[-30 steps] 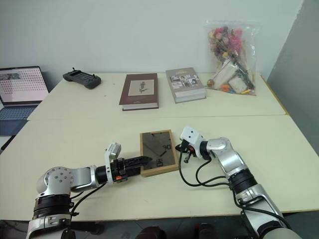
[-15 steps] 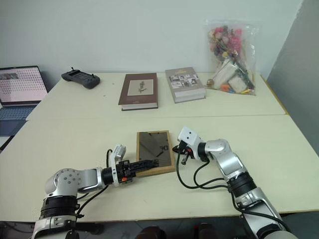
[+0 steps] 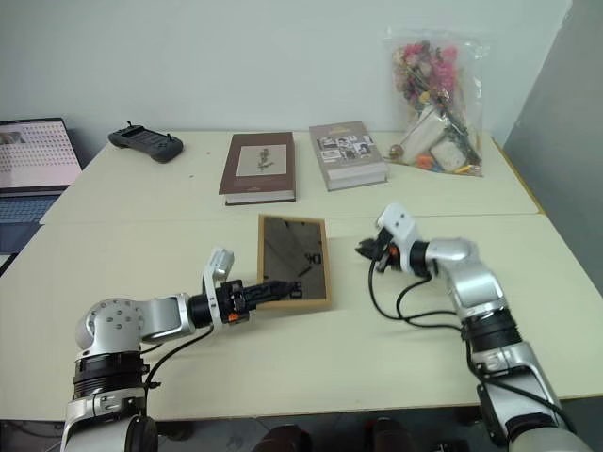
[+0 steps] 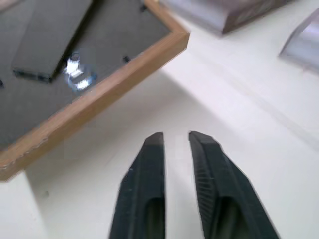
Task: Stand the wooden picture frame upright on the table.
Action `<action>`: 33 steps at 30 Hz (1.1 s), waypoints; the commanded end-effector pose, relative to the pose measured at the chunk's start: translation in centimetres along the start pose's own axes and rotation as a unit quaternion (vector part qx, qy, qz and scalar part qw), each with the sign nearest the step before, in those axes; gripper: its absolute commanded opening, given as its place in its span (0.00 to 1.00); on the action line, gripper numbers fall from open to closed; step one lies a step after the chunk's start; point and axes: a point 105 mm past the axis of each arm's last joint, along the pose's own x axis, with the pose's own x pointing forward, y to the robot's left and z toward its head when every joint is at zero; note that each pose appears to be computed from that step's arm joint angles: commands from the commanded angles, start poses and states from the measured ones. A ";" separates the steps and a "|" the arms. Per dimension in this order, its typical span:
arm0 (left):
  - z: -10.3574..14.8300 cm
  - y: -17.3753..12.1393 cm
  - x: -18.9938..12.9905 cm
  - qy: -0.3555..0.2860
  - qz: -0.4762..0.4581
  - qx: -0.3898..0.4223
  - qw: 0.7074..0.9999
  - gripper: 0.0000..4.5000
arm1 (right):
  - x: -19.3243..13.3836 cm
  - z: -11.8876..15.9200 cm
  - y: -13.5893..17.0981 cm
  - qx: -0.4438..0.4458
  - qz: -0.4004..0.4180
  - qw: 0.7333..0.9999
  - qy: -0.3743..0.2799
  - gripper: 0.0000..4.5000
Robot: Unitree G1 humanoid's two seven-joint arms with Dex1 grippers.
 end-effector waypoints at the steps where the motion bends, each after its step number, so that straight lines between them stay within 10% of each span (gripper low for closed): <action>1: 1.1 -3.1 0.0 -0.010 -0.053 0.045 0.998 0.29 | 0.2 4.8 2.2 0.021 0.070 0.995 -0.063 0.43; 13: 1.9 -4.4 -0.1 -0.004 -0.045 0.106 0.993 0.29 | 4.7 6.6 4.7 -0.014 0.118 0.991 -0.060 1.00; 21: 1.8 -4.3 -0.2 -0.002 -0.034 0.114 0.993 0.29 | 6.9 7.8 8.8 -0.043 0.186 0.978 -0.084 1.00; 33: 1.3 -4.4 -1.0 0.003 -0.047 0.080 0.996 0.29 | 0.7 7.5 10.6 0.018 0.276 0.957 -0.089 1.00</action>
